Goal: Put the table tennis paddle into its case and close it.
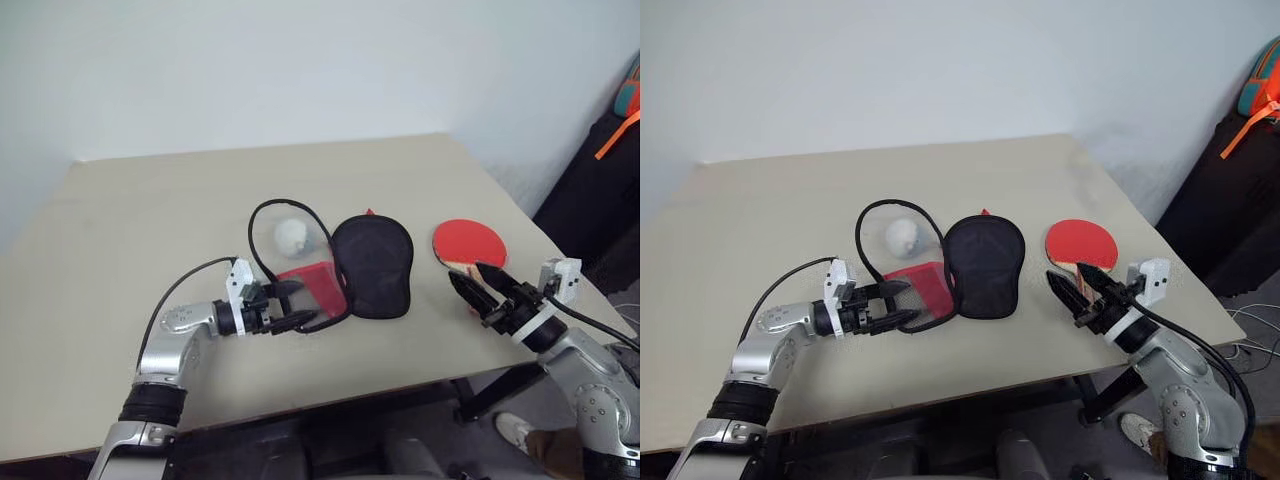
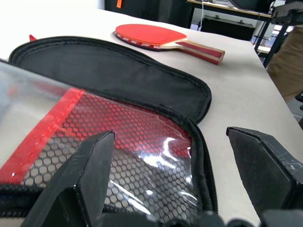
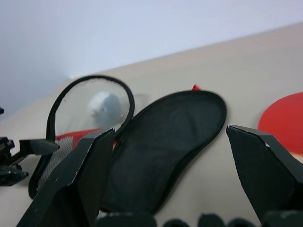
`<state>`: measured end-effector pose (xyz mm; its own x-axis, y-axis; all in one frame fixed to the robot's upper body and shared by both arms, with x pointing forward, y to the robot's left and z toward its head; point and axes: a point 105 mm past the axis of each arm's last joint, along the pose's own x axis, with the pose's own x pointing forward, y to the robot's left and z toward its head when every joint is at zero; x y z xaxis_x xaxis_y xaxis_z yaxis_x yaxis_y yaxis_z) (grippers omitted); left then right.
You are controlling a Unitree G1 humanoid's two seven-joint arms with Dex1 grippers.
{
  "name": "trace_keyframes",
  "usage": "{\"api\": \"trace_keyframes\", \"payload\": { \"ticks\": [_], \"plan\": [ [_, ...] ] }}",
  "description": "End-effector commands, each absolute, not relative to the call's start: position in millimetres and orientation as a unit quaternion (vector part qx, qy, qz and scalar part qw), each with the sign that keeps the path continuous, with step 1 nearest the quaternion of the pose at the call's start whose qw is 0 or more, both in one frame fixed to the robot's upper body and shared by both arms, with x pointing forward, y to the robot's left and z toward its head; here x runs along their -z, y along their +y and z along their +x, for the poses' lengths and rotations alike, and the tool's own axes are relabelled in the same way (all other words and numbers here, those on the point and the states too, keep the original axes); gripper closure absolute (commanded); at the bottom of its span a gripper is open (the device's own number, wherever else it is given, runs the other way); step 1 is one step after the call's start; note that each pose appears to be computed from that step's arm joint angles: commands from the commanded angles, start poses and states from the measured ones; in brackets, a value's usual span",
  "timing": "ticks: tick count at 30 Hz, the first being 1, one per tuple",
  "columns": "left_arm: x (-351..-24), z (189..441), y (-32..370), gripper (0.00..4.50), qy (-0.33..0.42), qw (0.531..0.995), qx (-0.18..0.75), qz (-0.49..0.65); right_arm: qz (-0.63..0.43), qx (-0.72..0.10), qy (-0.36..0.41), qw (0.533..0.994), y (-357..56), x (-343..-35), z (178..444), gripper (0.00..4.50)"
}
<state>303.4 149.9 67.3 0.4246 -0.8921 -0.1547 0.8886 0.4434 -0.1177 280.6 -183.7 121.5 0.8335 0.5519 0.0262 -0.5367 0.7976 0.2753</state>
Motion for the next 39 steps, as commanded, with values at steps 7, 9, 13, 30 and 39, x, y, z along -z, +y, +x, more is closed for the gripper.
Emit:
{"api": "trace_keyframes", "payload": {
  "ticks": [7, 9, 13, 30, 39],
  "plan": [
    [-81.2, 309.0, 141.6, 0.45, 0.059, 0.843, 0.534, 0.000, 0.124, -0.288, 0.014, 0.949, -180.9, -131.2, 280.2, 0.42],
    [-82.7, 305.7, 143.0, 0.45, 0.058, 0.841, 0.538, 0.001, 0.126, -0.285, 0.019, 0.950, -182.1, -129.5, 279.2, 0.42],
    [-84.4, 301.5, 145.7, 0.45, 0.059, 0.839, 0.541, -0.001, 0.122, -0.264, 0.035, 0.956, -188.0, -122.5, 279.4, 0.42],
    [-81.4, 304.2, 121.9, 0.45, 0.057, 0.814, 0.578, -0.002, 0.109, -0.036, 0.194, 0.974, -260.9, -69.8, 327.3, 0.42],
    [-82.7, 305.0, 119.8, 0.45, 0.055, 0.812, 0.581, -0.003, 0.123, -0.044, 0.231, 0.964, -258.2, -65.8, 345.2, 0.42]
  ]
}}
